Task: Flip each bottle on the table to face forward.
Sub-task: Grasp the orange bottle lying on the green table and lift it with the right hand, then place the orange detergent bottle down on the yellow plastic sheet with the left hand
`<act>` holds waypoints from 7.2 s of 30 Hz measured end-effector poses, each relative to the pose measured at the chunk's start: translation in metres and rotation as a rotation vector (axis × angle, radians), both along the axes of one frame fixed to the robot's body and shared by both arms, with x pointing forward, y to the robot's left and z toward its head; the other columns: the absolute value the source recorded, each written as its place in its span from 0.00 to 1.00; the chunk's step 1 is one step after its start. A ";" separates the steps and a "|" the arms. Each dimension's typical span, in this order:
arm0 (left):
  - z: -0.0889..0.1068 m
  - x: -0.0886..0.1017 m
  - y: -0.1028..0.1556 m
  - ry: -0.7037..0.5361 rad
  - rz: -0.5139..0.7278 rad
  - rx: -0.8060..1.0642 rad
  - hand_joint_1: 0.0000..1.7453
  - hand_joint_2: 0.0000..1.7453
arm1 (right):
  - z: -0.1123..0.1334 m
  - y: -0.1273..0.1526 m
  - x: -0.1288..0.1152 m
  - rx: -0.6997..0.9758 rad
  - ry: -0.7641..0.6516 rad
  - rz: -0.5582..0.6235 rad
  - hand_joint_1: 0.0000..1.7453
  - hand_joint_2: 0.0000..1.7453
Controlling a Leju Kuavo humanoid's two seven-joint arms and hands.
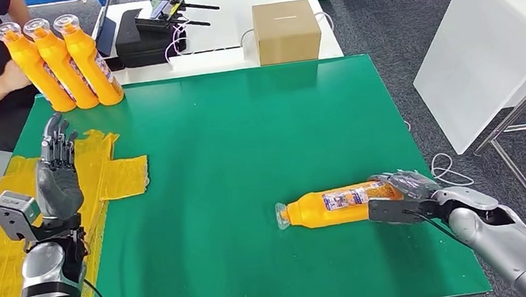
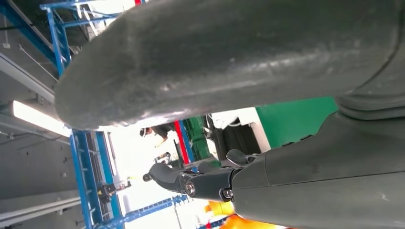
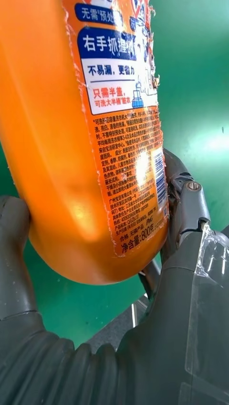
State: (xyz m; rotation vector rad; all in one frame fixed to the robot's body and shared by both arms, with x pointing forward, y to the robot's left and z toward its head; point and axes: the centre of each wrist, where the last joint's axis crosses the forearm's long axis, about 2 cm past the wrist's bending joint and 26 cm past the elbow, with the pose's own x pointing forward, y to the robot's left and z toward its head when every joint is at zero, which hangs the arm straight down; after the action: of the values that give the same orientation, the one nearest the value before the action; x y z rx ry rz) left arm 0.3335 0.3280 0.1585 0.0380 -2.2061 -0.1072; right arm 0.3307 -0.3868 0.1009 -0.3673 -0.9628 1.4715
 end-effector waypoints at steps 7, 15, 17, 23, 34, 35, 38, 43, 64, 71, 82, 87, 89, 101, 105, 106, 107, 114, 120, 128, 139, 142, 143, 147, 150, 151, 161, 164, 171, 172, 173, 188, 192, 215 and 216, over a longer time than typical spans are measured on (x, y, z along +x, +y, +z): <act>-0.001 0.001 -0.002 0.004 -0.003 -0.005 0.00 0.00 | -0.001 -0.003 -0.003 0.002 -0.003 0.001 1.00 1.00; -0.001 0.002 -0.002 0.016 -0.012 -0.027 0.00 0.00 | -0.005 -0.002 -0.007 0.021 -0.026 -0.013 1.00 1.00; -0.001 0.002 -0.003 0.024 -0.026 -0.042 0.00 0.00 | -0.007 0.000 -0.009 0.030 -0.037 -0.019 1.00 1.00; -0.006 -0.002 -0.003 0.046 -0.087 -0.115 0.00 0.00 | -0.021 0.026 -0.021 0.198 -0.172 -0.072 1.00 1.00; -0.016 -0.015 0.000 0.069 -0.098 -0.148 0.00 0.25 | -0.021 0.076 -0.037 0.529 -0.300 -0.157 1.00 1.00; -0.017 -0.016 0.000 0.070 -0.102 -0.155 0.00 0.50 | -0.017 0.079 -0.036 0.568 -0.317 -0.167 1.00 1.00; -0.018 -0.019 0.002 0.077 -0.140 -0.205 0.00 1.00 | -0.007 0.090 -0.034 0.674 -0.360 -0.190 1.00 1.00; -0.023 -0.025 -0.001 0.103 -0.241 -0.316 0.00 1.00 | 0.005 0.113 -0.033 0.852 -0.408 -0.214 1.00 1.00; -0.023 -0.028 -0.069 0.151 -0.539 -0.442 0.00 1.00 | 0.051 0.235 0.001 1.258 -0.350 -0.201 1.00 1.00; -0.022 -0.027 -0.076 0.154 -0.562 -0.444 0.00 1.00 | 0.050 0.248 0.003 1.256 -0.322 -0.195 1.00 1.00; -0.019 -0.022 -0.089 0.162 -0.623 -0.465 0.00 1.00 | 0.056 0.285 0.005 1.245 -0.266 -0.137 1.00 1.00; -0.018 -0.015 -0.095 0.167 -0.656 -0.492 0.00 1.00 | 0.062 0.315 0.004 1.222 -0.220 -0.073 1.00 1.00; -0.018 -0.012 -0.097 0.169 -0.666 -0.498 0.00 1.00 | 0.062 0.330 0.000 1.203 -0.193 -0.043 1.00 1.00; -0.019 -0.004 -0.103 0.199 -0.688 -0.504 0.00 1.00 | 0.051 0.381 -0.025 1.120 -0.023 0.011 1.00 1.00; -0.023 -0.004 -0.102 0.208 -0.675 -0.494 0.00 1.00 | 0.045 0.388 -0.031 1.094 0.025 0.014 1.00 1.00; -0.024 -0.004 -0.102 0.208 -0.670 -0.487 0.00 1.00 | 0.044 0.390 -0.032 1.086 0.036 0.015 1.00 1.00; -0.025 -0.004 -0.101 0.208 -0.666 -0.477 0.00 1.00 | 0.042 0.391 -0.034 1.078 0.046 0.015 1.00 1.00; -0.028 -0.004 -0.097 0.184 -0.644 -0.411 1.00 1.00 | 0.033 0.393 -0.037 1.021 0.071 0.035 1.00 1.00; -0.028 -0.004 -0.097 0.173 -0.640 -0.400 1.00 1.00 | 0.031 0.392 -0.034 0.992 0.063 0.052 1.00 1.00; -0.029 -0.004 -0.096 0.168 -0.638 -0.393 1.00 1.00 | 0.028 0.391 -0.034 0.973 0.063 0.063 1.00 1.00; -0.030 -0.004 -0.096 0.165 -0.638 -0.384 1.00 1.00 | 0.027 0.390 -0.034 0.961 0.061 0.066 1.00 1.00; -0.030 -0.004 -0.096 0.165 -0.638 -0.383 1.00 1.00 | 0.027 0.390 -0.034 0.960 0.061 0.066 1.00 1.00; -0.030 -0.004 -0.096 0.165 -0.638 -0.383 1.00 1.00 | 0.027 0.390 -0.034 0.960 0.061 0.066 1.00 1.00; -0.030 -0.004 -0.096 0.165 -0.638 -0.383 1.00 1.00 | 0.027 0.390 -0.034 0.960 0.061 0.067 1.00 1.00; -0.030 -0.003 -0.095 0.163 -0.633 -0.375 1.00 1.00 | 0.027 0.390 -0.034 0.960 0.056 0.070 0.70 0.75; -0.029 -0.002 -0.094 0.157 -0.612 -0.353 1.00 1.00 | 0.026 0.390 -0.034 0.962 0.042 0.078 0.46 0.50; -0.014 0.020 -0.002 0.032 0.103 0.290 1.00 1.00 | 0.029 0.351 -0.031 1.112 -0.151 0.101 0.00 0.00; -0.017 0.015 0.043 0.027 0.296 0.458 1.00 1.00 | 0.039 0.326 -0.028 1.192 -0.220 0.077 0.00 0.00; -0.032 -0.015 0.124 0.092 0.647 0.895 1.00 1.00 | 0.054 0.279 -0.029 1.309 -0.344 0.050 0.00 0.00; -0.034 -0.019 0.131 0.106 0.670 0.949 1.00 1.00 | 0.056 0.276 -0.030 1.315 -0.353 0.049 0.00 0.00; -0.036 -0.022 0.136 0.120 0.685 0.991 1.00 1.00 | 0.057 0.273 -0.030 1.320 -0.361 0.048 0.00 0.00; -0.087 -0.050 0.167 0.403 0.500 1.347 0.76 1.00 | 0.063 0.262 -0.028 1.353 -0.366 0.068 0.00 0.00; -0.095 -0.053 0.161 0.417 0.412 1.340 0.00 0.00 | 0.064 0.261 -0.027 1.357 -0.361 0.074 0.00 0.00; -0.099 -0.065 0.123 0.292 0.194 1.024 0.00 0.00 | 0.067 0.263 -0.026 1.359 -0.357 0.082 0.00 0.00; -0.097 -0.065 0.120 0.279 0.196 0.992 0.00 0.00 | 0.067 0.264 -0.026 1.356 -0.358 0.083 0.00 0.00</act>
State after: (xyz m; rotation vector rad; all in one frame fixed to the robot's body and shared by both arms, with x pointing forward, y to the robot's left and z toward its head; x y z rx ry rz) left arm 0.2687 0.4482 0.0614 0.7335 -1.6661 -1.0138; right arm 0.3050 -0.1233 0.1677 0.4313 -2.0189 0.5483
